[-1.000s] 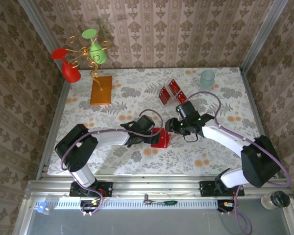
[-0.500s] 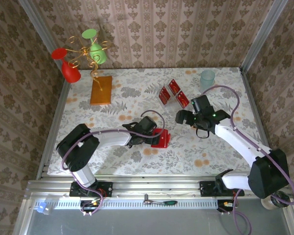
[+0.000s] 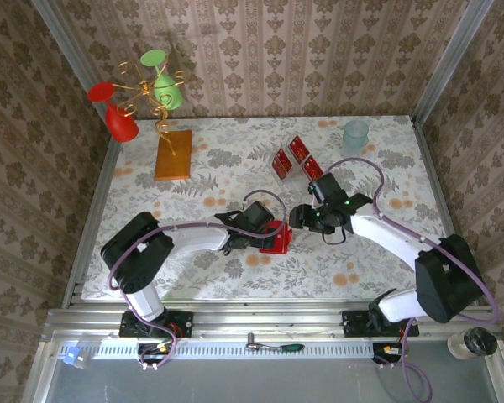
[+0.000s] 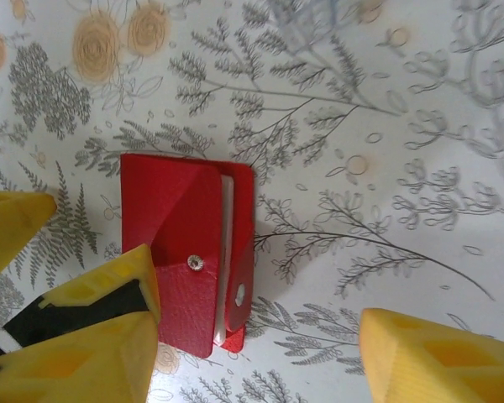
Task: Put the credit cards into the card holder
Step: Close the button on the card holder.
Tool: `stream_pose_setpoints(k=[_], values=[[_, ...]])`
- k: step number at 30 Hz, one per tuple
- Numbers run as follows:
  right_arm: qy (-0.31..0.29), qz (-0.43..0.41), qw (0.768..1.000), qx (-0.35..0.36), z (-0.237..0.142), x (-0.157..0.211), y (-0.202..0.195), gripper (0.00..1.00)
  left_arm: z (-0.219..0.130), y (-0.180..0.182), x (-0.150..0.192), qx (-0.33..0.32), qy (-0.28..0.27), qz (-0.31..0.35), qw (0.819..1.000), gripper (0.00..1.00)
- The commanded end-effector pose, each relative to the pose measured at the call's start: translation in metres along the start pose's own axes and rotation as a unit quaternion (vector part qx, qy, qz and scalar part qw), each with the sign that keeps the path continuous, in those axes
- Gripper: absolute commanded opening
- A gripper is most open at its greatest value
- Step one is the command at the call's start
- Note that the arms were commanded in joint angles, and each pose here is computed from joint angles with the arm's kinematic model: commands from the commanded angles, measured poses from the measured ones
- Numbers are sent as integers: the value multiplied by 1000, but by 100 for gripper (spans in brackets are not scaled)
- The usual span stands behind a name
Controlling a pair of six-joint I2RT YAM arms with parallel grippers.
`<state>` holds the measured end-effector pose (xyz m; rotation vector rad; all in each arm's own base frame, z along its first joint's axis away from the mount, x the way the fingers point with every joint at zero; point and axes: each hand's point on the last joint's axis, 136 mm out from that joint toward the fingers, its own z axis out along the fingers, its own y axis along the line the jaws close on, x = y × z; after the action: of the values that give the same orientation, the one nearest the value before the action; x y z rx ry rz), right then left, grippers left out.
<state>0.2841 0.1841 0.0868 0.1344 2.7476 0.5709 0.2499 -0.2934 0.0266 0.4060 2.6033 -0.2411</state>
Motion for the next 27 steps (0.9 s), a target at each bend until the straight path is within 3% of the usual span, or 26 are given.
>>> stream_pose_setpoints(k=[1, 10, 19, 27], values=[[22, -2, 1000, 3, 14, 11, 4, 58, 13, 12, 38, -35, 61, 17, 997, 100], [45, -11, 999, 17, 34, 19, 6, 44, 11, 12, 38, -33, 57, 15, 998, 100], [45, -15, 999, 19, 35, 16, 8, 41, 11, 12, 39, -31, 56, 16, 998, 100], [43, -17, 999, 16, 35, 12, 11, 30, 12, 12, 42, -29, 57, 15, 998, 100]])
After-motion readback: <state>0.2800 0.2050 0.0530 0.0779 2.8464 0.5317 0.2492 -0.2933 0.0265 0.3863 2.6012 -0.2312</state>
